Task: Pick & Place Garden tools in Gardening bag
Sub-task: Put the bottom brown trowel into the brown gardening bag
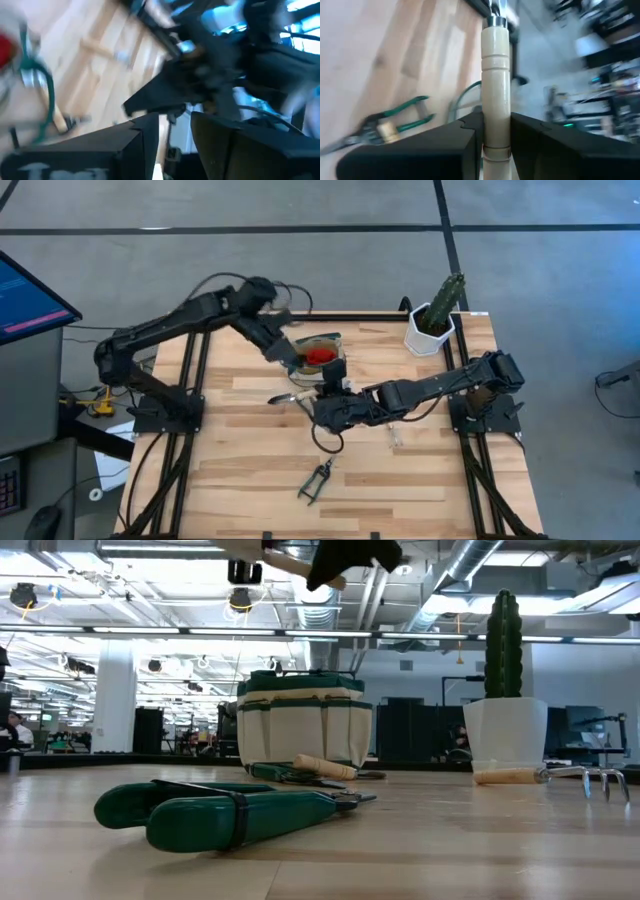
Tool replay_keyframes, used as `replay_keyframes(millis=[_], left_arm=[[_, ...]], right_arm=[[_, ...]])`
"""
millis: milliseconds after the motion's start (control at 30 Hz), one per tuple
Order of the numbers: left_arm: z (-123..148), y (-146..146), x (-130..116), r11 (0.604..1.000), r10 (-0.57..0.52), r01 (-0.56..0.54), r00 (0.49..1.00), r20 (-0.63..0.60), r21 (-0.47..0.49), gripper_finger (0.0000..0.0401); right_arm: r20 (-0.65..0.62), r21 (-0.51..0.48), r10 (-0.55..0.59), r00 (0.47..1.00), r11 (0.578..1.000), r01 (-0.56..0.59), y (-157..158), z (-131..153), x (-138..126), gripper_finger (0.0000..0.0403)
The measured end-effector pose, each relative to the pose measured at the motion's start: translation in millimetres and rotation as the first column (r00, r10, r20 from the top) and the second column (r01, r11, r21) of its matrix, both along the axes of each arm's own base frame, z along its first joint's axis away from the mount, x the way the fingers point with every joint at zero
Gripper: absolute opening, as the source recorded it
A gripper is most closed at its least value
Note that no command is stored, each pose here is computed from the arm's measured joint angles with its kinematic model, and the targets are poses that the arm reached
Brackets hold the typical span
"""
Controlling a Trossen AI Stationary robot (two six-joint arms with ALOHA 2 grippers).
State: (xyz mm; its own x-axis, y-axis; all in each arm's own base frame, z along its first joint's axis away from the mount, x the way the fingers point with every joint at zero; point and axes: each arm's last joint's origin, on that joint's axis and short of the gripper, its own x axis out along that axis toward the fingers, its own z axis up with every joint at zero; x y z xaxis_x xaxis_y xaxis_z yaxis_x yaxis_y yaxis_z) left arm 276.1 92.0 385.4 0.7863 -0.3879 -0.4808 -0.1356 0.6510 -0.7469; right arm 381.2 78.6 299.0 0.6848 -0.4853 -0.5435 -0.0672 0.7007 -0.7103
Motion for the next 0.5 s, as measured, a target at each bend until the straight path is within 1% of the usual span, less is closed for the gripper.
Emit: replay_keyframes(millis=[100, 200, 233, 300, 367, 433, 500], left_arm=[[20.3, -4.8, -13.7, 0.99, -0.049, 0.028, 0.988, 0.146, 0.141, 0.0104], [39.8, -14.7, -28.0, 0.962, -0.084, 0.01, 0.962, 0.261, 0.274, 0.0104], [46.1, -18.8, -32.3, 0.948, -0.096, -0.003, 0.95, 0.297, 0.318, 0.0104], [55.6, -26.4, -42.8, 0.92, -0.112, -0.032, 0.934, 0.34, 0.392, 0.0104], [64.1, -35.3, -51.6, 0.886, -0.141, -0.055, 0.915, 0.379, 0.46, 0.0104], [70.0, -44.5, -61.4, 0.852, -0.173, -0.07, 0.898, 0.405, 0.52, 0.0104], [73.0, -52.0, -69.9, 0.814, -0.192, -0.094, 0.888, 0.419, 0.573, 0.0104]], right_arm=[[0.002, 0.119, -0.032, 0.999, 0.992, 0.031, -7.4, 2.2, -5.0, 0.0058], [0.022, 0.2, -0.067, 0.997, 0.978, 0.062, -14.5, 8.2, -9.6, 0.0058], [0.025, 0.212, -0.08, 0.996, 0.975, 0.073, -16.4, 10.4, -11.8, 0.0058], [0.072, 0.243, -0.104, 0.992, 0.966, 0.084, -19.5, 18.3, -13.2, 0.0058], [0.086, 0.27, -0.129, 0.988, 0.957, 0.102, -23.5, 26.4, -20.9, 0.0058], [0.143, 0.327, -0.137, 0.98, 0.941, 0.084, -26.3, 38.3, -24.5, 0.0058], [0.159, 0.378, -0.131, 0.979, 0.924, 0.062, -30.1, 47.7, -31.9, 0.0058]])
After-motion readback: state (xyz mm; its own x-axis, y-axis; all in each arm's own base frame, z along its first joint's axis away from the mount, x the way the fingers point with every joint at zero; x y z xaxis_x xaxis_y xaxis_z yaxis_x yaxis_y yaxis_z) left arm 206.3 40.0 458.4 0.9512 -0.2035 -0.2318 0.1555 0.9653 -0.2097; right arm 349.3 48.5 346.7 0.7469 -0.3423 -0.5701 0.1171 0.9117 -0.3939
